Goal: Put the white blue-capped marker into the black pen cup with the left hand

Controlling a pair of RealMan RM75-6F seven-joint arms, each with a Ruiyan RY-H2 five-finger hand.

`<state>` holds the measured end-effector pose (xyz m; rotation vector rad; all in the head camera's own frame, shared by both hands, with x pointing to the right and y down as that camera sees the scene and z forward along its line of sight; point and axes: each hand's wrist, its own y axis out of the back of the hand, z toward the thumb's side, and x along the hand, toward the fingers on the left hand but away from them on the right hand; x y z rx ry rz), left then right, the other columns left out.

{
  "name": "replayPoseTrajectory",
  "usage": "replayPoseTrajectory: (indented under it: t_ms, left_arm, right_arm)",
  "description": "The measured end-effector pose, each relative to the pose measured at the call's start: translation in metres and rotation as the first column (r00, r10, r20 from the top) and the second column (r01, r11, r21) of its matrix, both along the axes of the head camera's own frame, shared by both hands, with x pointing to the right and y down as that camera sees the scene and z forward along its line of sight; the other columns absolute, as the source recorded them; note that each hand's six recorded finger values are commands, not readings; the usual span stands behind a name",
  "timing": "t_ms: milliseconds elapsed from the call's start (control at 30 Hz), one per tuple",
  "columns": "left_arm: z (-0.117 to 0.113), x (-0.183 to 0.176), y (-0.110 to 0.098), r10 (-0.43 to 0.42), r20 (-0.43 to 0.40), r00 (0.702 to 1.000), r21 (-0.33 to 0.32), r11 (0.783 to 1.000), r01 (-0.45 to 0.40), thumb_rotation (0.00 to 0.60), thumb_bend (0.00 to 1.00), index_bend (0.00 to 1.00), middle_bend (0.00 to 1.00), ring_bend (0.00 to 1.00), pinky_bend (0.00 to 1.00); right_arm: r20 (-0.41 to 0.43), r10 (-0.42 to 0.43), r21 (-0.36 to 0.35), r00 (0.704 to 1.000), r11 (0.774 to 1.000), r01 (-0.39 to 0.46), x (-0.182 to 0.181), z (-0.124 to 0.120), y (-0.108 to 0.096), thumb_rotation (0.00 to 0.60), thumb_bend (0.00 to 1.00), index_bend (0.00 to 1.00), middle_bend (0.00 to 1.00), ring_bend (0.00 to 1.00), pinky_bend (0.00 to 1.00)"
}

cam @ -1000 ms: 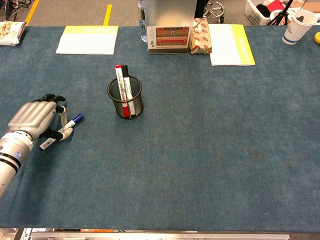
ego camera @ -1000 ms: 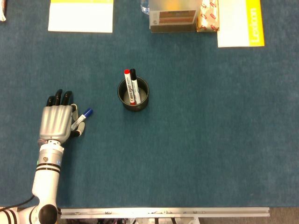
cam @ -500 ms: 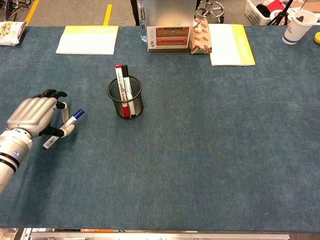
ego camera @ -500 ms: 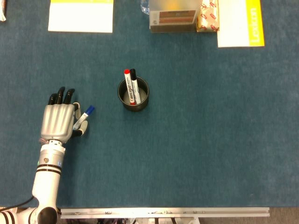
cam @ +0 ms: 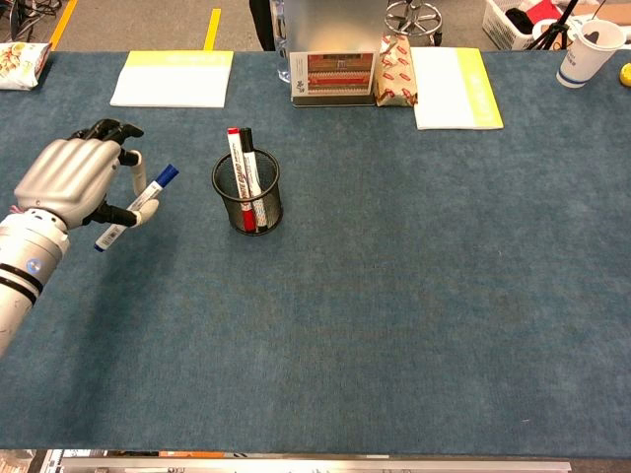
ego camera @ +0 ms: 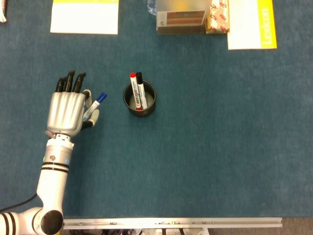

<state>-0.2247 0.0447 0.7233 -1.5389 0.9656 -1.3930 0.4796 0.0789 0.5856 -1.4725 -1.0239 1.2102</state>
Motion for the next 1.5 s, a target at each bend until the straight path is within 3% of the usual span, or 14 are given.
replayPoseTrajectory:
  t_ms: [667,1033,1500]
  left_arm:
    - [-0.007,0.065,-0.044,0.096,-0.053,0.994,0.091,0.992,-0.091,0.508,0.35,0.58,0.12,0.02,0.13]
    - [-0.031,0.065,-0.05,0.096,-0.063,0.993,0.179,0.98,-0.084,0.51,0.35,0.59,0.13,0.02,0.13]
    - [-0.036,0.09,-0.068,0.085,-0.24,0.967,0.205,0.978,-0.035,0.522,0.35,0.59,0.13,0.02,0.13]
  right_arm:
    - [0.005,0.001,0.0,1.0,1.0,-0.001,0.001,-0.001,0.001,0.6,0.0,0.3,0.25,0.22,0.38]
    - [0.0,0.0,-0.005,1.0,1.0,0.0,0.0,0.001,0.001,0.6,0.0,0.3,0.25,0.22,0.38]
    - [0.002,0.002,-0.009,1.0,1.0,-0.002,0.001,0.001,0.0,0.6,0.0,0.3,0.25,0.22,0.38]
